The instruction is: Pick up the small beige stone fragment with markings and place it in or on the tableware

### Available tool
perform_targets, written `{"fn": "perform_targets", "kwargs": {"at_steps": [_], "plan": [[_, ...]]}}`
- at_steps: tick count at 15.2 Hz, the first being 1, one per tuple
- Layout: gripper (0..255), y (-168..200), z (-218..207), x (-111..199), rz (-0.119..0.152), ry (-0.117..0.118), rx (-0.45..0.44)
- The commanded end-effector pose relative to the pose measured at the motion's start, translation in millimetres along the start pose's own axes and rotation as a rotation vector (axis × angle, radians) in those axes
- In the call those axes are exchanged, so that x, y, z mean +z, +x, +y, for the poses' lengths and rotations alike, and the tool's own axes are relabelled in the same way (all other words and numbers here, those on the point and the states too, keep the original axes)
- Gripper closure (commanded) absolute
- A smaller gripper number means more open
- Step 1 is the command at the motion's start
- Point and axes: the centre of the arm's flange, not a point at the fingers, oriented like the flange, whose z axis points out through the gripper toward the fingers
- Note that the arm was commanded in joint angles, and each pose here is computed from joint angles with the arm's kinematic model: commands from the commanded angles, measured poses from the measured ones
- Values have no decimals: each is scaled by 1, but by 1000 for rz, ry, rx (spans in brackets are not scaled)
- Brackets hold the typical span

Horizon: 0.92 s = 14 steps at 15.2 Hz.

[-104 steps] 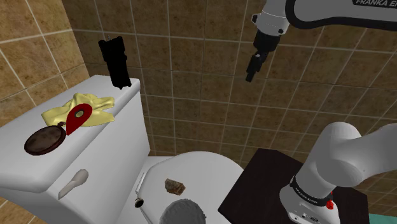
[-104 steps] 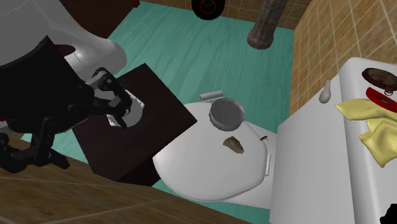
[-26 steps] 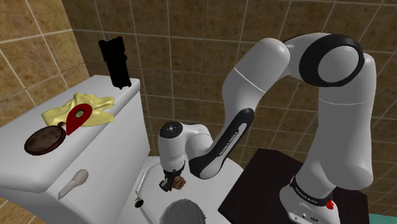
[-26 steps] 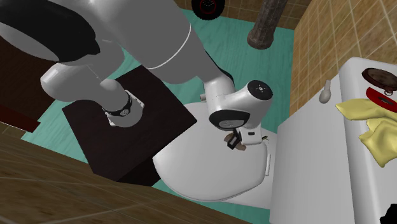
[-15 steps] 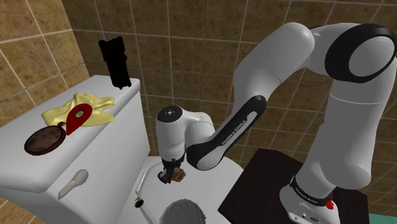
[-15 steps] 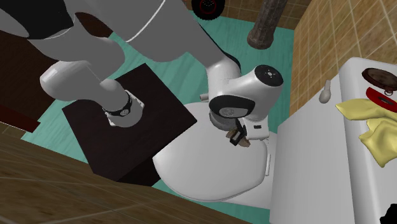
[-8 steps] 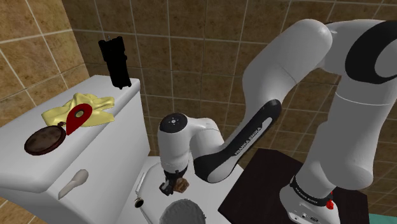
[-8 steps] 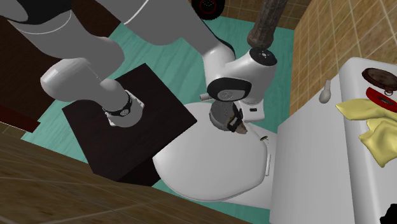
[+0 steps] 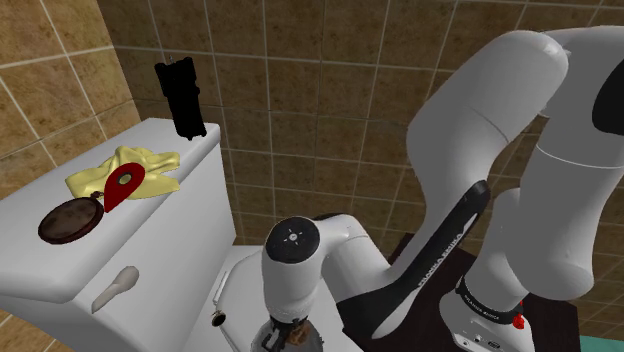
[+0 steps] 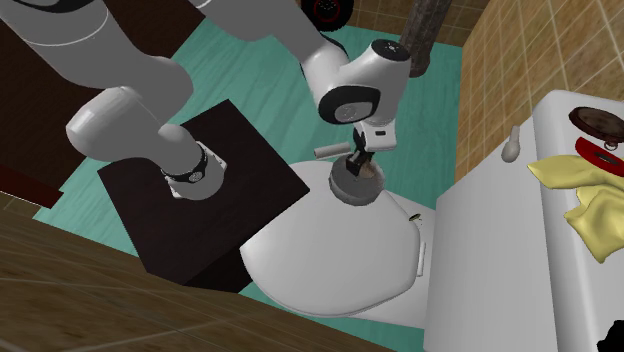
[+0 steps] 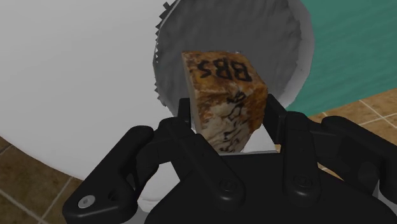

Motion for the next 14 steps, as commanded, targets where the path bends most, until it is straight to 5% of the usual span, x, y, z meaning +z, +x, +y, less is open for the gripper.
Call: {"fn": "perform_targets", "kwargs": {"at_steps": [1, 14], "plan": [[255, -6, -4, 8, 0, 0, 2], [255, -10, -7, 58, 0, 0, 2]]}}
